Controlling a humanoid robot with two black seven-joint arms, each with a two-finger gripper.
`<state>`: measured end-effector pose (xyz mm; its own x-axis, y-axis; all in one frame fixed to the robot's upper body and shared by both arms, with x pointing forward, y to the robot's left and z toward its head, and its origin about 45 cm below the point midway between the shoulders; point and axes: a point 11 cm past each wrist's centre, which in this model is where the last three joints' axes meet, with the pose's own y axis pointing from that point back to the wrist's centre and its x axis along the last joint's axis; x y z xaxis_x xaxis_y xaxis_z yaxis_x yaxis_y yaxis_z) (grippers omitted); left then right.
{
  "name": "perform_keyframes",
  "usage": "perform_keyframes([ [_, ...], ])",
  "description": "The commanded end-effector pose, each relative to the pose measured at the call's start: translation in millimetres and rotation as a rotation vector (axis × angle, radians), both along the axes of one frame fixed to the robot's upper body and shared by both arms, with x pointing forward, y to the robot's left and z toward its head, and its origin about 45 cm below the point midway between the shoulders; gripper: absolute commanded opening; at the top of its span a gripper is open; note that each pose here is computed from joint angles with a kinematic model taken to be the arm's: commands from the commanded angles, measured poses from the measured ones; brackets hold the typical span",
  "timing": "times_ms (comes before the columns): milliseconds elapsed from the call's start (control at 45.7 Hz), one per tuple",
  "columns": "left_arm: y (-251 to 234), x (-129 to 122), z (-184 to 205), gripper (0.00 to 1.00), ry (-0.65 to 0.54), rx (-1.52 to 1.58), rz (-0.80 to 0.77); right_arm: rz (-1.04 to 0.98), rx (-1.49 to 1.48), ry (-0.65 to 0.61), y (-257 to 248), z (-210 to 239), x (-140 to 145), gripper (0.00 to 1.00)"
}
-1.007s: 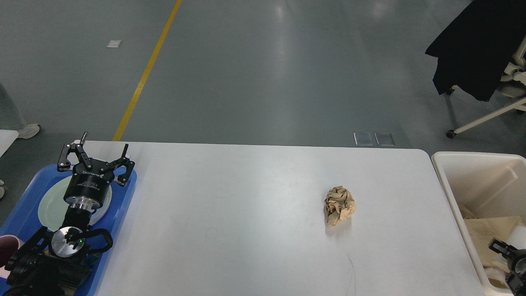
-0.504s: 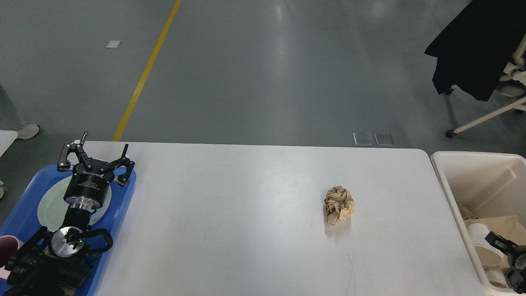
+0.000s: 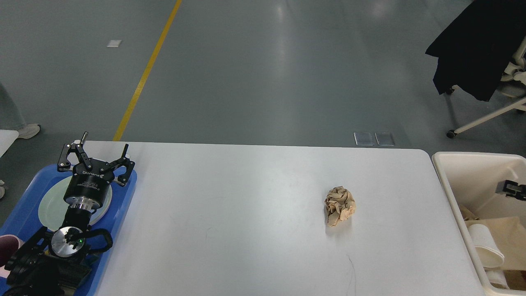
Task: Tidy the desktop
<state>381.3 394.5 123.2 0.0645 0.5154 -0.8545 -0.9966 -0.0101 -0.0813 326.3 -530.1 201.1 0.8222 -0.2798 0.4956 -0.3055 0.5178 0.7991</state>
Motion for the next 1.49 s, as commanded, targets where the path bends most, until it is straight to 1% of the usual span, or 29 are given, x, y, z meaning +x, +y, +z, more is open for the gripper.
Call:
perform_keyframes([
  [0,0.0,0.0,0.0,0.96,0.000,0.000,0.000,0.109,0.022,0.146,46.9,43.6,16.5,1.00],
  [66,-1.0,0.0,-0.4,0.96,0.001,-0.001,-0.002,0.166,0.021,0.244,74.6,67.7,29.0,1.00],
  [153,-0.3,0.0,-0.2,0.96,0.001,0.001,-0.001,0.228,0.055,0.363,114.6,96.6,32.1,1.00],
  [219,0.0,0.0,0.0,0.96,0.000,0.000,0.000,0.278,0.076,0.380,140.8,114.0,29.5,1.00],
  [263,0.0,0.0,0.0,0.96,0.000,0.000,0.000,0.303,0.110,0.392,158.2,120.1,20.0,1.00],
  [416,0.5,-0.8,-1.1,0.97,0.004,0.000,0.002,0.375,0.201,0.375,209.3,145.3,-8.1,1.00],
  [504,0.2,-0.6,-0.8,0.96,0.003,0.000,0.001,0.395,0.218,0.344,232.9,152.7,-15.5,1.00],
  [591,0.8,-0.8,-1.0,0.96,0.003,0.000,0.003,0.433,0.200,0.349,259.0,152.0,-18.6,0.98],
  [679,0.5,-0.6,-0.6,0.96,0.002,0.000,0.002,0.488,0.246,0.334,282.0,157.8,-17.0,0.98],
  [854,0.1,0.0,-0.2,0.96,0.001,0.000,0.001,0.516,0.257,0.305,289.0,162.8,-12.5,0.99],
  [920,0.1,0.0,-0.2,0.96,0.001,0.000,0.001,0.524,0.262,0.287,290.8,164.4,-6.7,1.00],
  [1007,0.1,0.0,-0.2,0.96,0.001,0.000,0.001,0.524,0.282,0.286,291.6,155.0,-0.8,1.00],
  [1095,0.1,0.0,-0.2,0.96,0.001,0.000,0.001,0.530,0.317,0.237,295.5,145.6,15.7,1.00],
  [1292,0.1,0.0,-0.2,0.96,0.001,0.000,0.001,0.519,0.347,0.220,302.6,86.5,50.8,1.00],
  [1380,0.1,0.0,-0.2,0.96,0.001,0.000,0.001,0.506,0.362,0.224,304.1,52.2,62.9,1.00],
  [1467,0.1,0.0,-0.2,0.96,0.001,0.000,0.001,0.475,0.359,0.226,295.1,17.2,71.1,1.00],
])
